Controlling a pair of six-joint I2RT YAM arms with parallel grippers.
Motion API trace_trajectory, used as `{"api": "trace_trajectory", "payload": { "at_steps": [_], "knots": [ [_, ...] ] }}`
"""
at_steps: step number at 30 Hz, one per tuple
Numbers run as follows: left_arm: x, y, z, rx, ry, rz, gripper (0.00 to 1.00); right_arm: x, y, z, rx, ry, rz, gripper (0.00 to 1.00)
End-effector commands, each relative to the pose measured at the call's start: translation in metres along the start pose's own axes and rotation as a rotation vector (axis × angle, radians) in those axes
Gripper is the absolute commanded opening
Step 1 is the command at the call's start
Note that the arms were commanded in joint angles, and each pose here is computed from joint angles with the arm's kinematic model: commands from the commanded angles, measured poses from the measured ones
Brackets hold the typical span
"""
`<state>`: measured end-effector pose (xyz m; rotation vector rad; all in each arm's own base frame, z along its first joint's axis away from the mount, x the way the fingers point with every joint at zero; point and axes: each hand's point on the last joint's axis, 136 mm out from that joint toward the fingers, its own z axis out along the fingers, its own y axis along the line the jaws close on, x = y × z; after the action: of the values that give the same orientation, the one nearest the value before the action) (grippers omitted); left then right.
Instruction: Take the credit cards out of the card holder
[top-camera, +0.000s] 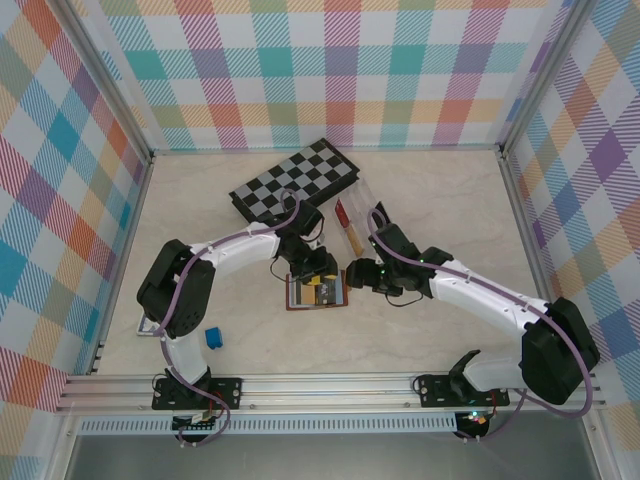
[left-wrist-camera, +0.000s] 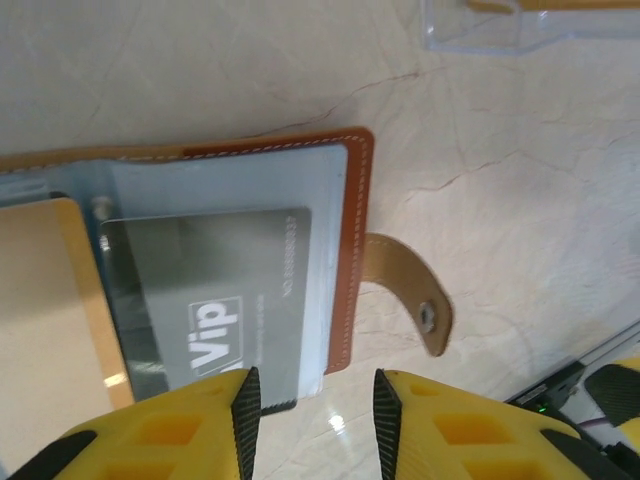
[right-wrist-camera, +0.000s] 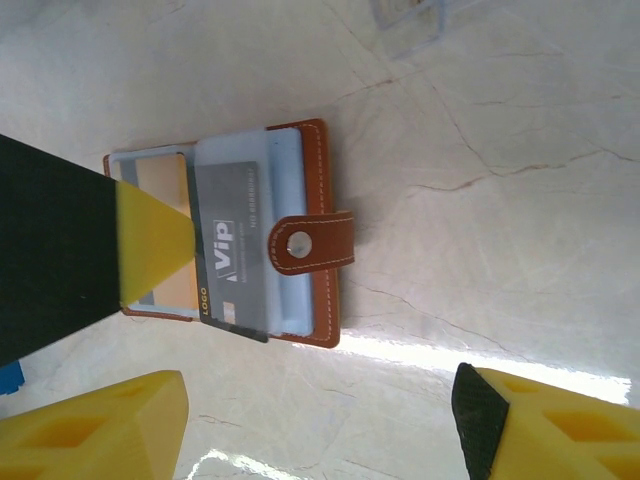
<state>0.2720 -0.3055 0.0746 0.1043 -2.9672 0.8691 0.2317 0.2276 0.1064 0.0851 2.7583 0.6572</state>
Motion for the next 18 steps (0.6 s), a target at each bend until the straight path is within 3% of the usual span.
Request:
{"api": "trace_trajectory", "payload": {
  "at_steps": [1,6,11,18],
  "knots": [
    [0.003,-0.006,0.005,0.036,0.003,-0.035,0.37,0.002,-0.004,-0.003,0.012,-0.001,0.01,0.71],
    [-0.005,0.0,-0.007,0.026,-0.064,-0.063,0.36,-0.001,0.011,-0.002,-0.026,0.028,-0.042,0.61],
    [-0.014,0.028,-0.026,0.008,-0.133,-0.142,0.33,-0.007,0.032,0.005,-0.036,0.07,-0.122,0.44],
    [-0.011,0.052,-0.023,0.066,-0.137,-0.25,0.27,-0.006,0.057,0.035,-0.009,0.16,-0.193,0.26]
  ]
}}
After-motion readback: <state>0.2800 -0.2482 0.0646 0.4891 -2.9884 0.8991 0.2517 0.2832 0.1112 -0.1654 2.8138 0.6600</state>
